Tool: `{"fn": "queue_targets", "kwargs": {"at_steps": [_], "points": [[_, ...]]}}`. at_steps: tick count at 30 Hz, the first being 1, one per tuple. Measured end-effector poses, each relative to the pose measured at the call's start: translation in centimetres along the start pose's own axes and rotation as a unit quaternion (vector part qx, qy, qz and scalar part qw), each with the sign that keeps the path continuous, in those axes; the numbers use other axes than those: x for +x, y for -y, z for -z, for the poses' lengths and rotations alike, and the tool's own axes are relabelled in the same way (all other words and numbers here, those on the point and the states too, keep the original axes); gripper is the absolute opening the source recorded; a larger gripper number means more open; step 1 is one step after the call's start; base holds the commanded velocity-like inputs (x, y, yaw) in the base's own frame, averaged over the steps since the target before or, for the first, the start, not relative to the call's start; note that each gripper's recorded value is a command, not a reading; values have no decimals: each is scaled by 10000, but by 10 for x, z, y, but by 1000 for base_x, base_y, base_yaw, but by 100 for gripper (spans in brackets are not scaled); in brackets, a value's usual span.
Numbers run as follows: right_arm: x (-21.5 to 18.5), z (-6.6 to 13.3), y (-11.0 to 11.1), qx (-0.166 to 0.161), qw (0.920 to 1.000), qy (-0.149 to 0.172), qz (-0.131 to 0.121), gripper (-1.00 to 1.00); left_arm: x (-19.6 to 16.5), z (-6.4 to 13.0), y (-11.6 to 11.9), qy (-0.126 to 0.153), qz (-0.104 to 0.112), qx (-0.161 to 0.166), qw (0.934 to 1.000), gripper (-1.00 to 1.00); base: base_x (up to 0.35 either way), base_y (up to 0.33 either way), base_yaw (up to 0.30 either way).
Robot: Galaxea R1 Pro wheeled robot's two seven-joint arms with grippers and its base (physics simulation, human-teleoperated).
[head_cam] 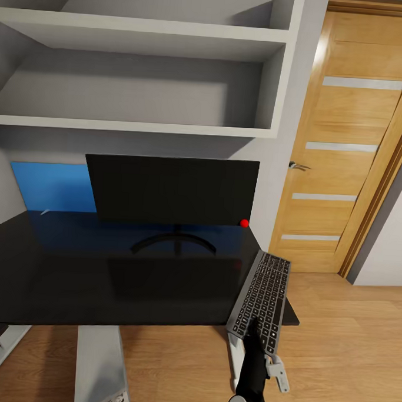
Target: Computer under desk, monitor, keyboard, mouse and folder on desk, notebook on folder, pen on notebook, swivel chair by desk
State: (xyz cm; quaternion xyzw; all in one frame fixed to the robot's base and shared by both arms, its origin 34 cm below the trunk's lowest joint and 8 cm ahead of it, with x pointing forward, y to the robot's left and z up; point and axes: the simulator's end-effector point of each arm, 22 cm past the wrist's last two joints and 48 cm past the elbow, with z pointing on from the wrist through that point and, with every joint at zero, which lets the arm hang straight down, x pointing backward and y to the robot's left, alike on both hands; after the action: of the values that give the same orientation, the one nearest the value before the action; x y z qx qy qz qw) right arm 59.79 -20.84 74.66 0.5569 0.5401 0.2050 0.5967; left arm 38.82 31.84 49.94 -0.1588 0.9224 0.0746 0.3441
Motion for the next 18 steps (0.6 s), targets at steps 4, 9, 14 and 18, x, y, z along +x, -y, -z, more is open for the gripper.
{"fn": "queue_targets", "kwargs": {"at_steps": [4,9,14,18], "points": [[-4,1,-1,-8,10000,49,-37,100,0,0,0,0,4,0,10000,100,0,0,0],[-8,-1,4,132,9997,77,-206,100,0,0,0,-1,5,-1,10000,100,0,0,0],[-11,-3,12,282,9990,85,-332,100,0,0,0,-1,2,-1,10000,100,0,0,0],[-13,-5,15,323,9988,91,-352,100,0,0,0,0,0,0,10000,100,0,0,0]]}}
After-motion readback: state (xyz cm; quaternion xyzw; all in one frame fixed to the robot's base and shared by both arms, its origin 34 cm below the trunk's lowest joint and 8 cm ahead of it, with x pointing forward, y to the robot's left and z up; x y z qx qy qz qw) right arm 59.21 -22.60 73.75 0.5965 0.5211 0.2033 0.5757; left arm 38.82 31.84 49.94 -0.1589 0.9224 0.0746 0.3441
